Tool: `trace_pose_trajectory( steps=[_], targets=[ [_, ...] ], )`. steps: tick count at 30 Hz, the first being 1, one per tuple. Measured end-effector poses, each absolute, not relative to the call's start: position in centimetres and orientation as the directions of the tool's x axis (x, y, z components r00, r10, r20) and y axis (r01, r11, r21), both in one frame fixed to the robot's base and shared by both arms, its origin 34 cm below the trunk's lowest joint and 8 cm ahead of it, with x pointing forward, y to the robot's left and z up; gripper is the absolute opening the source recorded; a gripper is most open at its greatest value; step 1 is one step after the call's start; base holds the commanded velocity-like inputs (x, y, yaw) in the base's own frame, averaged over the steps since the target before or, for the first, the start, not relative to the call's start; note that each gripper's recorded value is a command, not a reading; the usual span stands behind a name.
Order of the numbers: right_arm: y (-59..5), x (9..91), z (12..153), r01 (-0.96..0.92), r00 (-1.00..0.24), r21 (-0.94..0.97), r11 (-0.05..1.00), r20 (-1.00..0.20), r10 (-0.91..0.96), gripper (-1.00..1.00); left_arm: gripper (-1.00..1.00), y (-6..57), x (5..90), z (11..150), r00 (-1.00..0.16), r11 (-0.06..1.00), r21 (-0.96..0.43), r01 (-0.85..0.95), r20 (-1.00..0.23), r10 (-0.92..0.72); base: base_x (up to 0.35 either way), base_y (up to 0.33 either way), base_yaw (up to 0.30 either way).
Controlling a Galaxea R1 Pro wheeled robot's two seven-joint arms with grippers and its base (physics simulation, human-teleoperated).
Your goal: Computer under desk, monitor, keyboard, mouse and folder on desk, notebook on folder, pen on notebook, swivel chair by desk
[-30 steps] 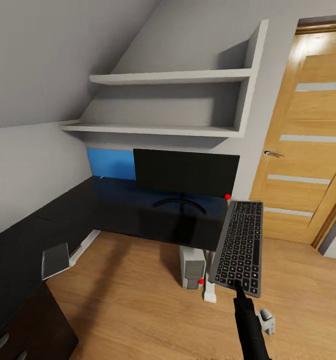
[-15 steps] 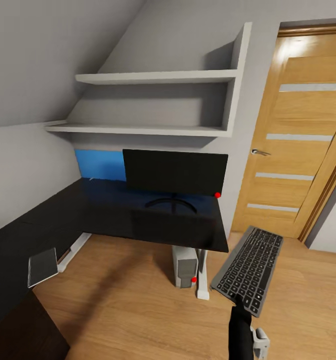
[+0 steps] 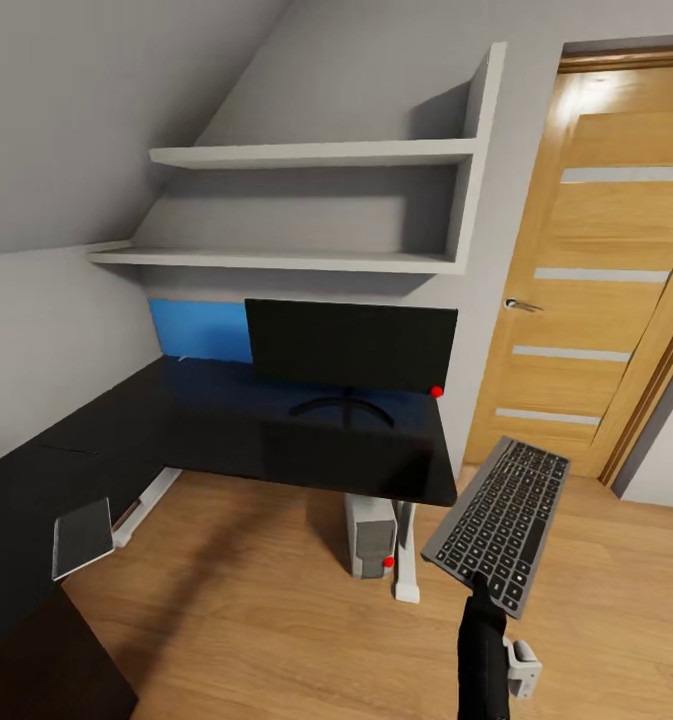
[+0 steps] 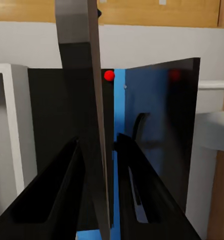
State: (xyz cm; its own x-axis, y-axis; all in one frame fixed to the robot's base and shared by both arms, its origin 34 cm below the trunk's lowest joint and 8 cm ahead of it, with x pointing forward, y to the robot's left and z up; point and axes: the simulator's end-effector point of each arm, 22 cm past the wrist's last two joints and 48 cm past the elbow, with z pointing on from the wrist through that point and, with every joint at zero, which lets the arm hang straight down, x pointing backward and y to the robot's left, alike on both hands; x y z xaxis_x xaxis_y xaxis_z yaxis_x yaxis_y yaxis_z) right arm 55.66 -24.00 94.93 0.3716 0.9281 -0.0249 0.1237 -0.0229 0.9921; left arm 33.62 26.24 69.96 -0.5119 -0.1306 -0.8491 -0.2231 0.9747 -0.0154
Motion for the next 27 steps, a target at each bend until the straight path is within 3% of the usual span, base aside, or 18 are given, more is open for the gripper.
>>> trace_pose_trajectory(
  steps=[17, 27],
  targets=[
    [-24.1, 54.8, 91.7, 0.197, 0.364, 0.980, -0.009, -0.064, 0.929, -1.00, 1.00, 26.2, 33.6, 69.9, -0.515, 0.975, -0.015, -0.222, -0.847, -0.130, 0.318, 0.015, 0.000],
    [-24.1, 54.8, 91.5, 0.200, 0.364, 0.980, -0.010, -0.065, 0.929, -1.00, 1.00, 26.3, 33.6, 69.9, -0.516, 0.975, -0.014, -0.223, -0.847, -0.130, 0.203, 0.240, 0.000]
  ],
)
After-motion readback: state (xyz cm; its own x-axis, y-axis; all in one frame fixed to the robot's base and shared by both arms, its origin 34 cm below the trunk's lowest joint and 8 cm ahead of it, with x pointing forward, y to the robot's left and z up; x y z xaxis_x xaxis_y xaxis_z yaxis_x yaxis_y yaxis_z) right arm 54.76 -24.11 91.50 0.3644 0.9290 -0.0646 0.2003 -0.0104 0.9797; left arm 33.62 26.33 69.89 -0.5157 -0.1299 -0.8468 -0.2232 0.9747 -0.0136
